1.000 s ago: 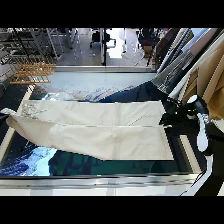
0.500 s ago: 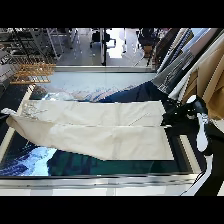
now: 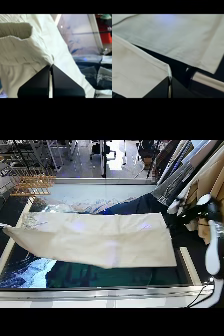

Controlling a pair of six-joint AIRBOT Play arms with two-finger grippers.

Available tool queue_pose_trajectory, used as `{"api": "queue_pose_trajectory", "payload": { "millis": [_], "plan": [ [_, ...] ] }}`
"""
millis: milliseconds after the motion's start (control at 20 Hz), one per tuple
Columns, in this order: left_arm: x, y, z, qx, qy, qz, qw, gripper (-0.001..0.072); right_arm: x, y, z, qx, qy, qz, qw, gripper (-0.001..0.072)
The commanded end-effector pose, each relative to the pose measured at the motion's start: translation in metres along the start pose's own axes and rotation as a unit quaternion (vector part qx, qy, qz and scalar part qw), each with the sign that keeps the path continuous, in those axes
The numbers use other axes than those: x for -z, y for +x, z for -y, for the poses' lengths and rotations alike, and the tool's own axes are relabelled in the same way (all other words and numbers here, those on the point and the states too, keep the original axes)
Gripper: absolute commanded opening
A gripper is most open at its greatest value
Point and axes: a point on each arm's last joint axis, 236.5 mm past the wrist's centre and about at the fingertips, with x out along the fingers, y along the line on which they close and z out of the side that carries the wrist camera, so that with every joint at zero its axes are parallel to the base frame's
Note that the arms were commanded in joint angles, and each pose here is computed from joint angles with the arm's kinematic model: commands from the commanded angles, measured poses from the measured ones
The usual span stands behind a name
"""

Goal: Fold the clothes and pants, and hang the long-sleeved shirts on hangers.

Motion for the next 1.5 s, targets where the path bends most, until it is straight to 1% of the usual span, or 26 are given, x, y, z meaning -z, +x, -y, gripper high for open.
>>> {"api": "queue_pose_trajectory", "payload": {
  "millis": [0,150,250,350,400,500,650,750,900,1050,1200,1250,1300,1350,1400,1450],
  "plan": [
    [-0.009,-0.02,0.022,0.012,0.023,0.023,0.999,0.0007,-0.016,-0.089,-0.003,0.095,-0.014,0.097,0.991,0.0008],
    [-0.01,-0.022,0.026,0.012,0.025,0.028,0.999,0.0007,-0.019,-0.108,-0.006,0.111,-0.018,0.121,0.986,0.0008],
    [-0.017,-0.023,0.037,0.037,0.014,0.042,0.998,0.0007,-0.04,-0.116,0.003,0.13,-0.002,0.168,0.977,0.0008],
    [-0.04,-0.024,0.054,0.069,-0.005,0.092,0.993,0.0006,-0.068,-0.131,0.018,0.155,0.027,0.237,0.959,0.0008],
    [-0.054,-0.024,0.056,0.07,-0.013,0.121,0.99,0.0006,-0.081,-0.138,0.024,0.165,0.036,0.267,0.949,0.0008],
    [-0.072,-0.016,0.053,0.05,-0.017,0.164,0.985,0.0006,-0.098,-0.137,0.039,0.174,0.048,0.3,0.937,0.0007],
    [-0.076,0.016,0.046,0.029,-0.024,0.18,0.983,0.0006,-0.112,-0.093,0.065,0.163,0.073,0.295,0.939,0.0008],
    [-0.064,0.048,0.033,0.021,-0.035,0.159,0.986,0.0006,-0.119,-0.048,0.079,0.148,0.088,0.281,0.944,0.0008],
    [-0.045,0.091,0.003,0.003,-0.061,0.129,0.99,0.0006,-0.128,-0.004,0.096,0.148,0.098,0.278,0.944,0.0008],
    [-0.043,0.117,-0.015,-0.01,-0.069,0.122,0.99,0.0006,-0.141,0.006,0.111,0.158,0.114,0.308,0.931,0.0008],
    [-0.056,0.148,0.005,0.007,-0.04,0.121,0.992,0.0008,-0.154,0.005,0.123,0.155,0.159,0.349,0.91,0.0011],
    [-0.063,0.157,0.013,0.01,-0.028,0.129,0.991,0.0031,-0.157,0.005,0.123,0.15,0.167,0.358,0.907,0.0026],
    [-0.073,0.164,0.022,0.011,-0.017,0.144,0.989,0.0286,-0.157,0.006,0.121,0.136,0.185,0.359,0.904,0.024],
    [-0.076,0.167,0.032,0.018,-0.008,0.147,0.989,0.0685,-0.151,0.009,0.12,0.123,0.207,0.348,0.906,0.051],
    [-0.079,0.165,0.042,0.023,0.017,0.149,0.988,0.0716,-0.138,0.016,0.118,0.111,0.224,0.32,0.914,0.0561],
    [-0.079,0.16,0.05,0.029,0.047,0.141,0.989,0.0717,-0.117,0.027,0.117,0.096,0.239,0.275,0.926,0.056]
  ]
}}
